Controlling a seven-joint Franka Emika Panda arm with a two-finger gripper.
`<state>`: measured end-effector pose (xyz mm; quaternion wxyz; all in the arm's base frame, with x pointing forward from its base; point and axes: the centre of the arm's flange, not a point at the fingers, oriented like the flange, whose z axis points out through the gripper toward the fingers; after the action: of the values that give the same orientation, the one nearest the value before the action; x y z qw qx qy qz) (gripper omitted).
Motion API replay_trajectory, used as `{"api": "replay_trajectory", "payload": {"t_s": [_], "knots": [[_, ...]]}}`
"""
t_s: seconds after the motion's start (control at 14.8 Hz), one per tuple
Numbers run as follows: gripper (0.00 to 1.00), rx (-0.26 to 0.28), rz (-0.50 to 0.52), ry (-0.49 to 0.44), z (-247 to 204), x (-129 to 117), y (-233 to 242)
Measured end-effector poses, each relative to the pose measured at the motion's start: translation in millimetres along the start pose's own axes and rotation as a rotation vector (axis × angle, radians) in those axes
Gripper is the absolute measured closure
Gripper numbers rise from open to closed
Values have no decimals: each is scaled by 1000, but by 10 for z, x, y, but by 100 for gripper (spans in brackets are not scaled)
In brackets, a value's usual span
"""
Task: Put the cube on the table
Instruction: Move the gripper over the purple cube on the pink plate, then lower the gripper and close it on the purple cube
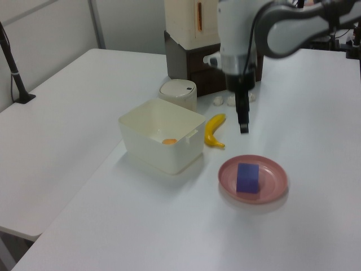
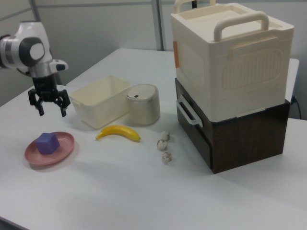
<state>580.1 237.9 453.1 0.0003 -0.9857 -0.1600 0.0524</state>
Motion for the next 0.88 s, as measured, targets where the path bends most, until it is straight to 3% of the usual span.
{"api": "replay_trajectory", "payload": {"t_s": [0.54, 0.88], "knots": [[0, -43, -72, -72, 830, 82, -765], [0, -71, -35, -51, 1153, 188, -793]]}}
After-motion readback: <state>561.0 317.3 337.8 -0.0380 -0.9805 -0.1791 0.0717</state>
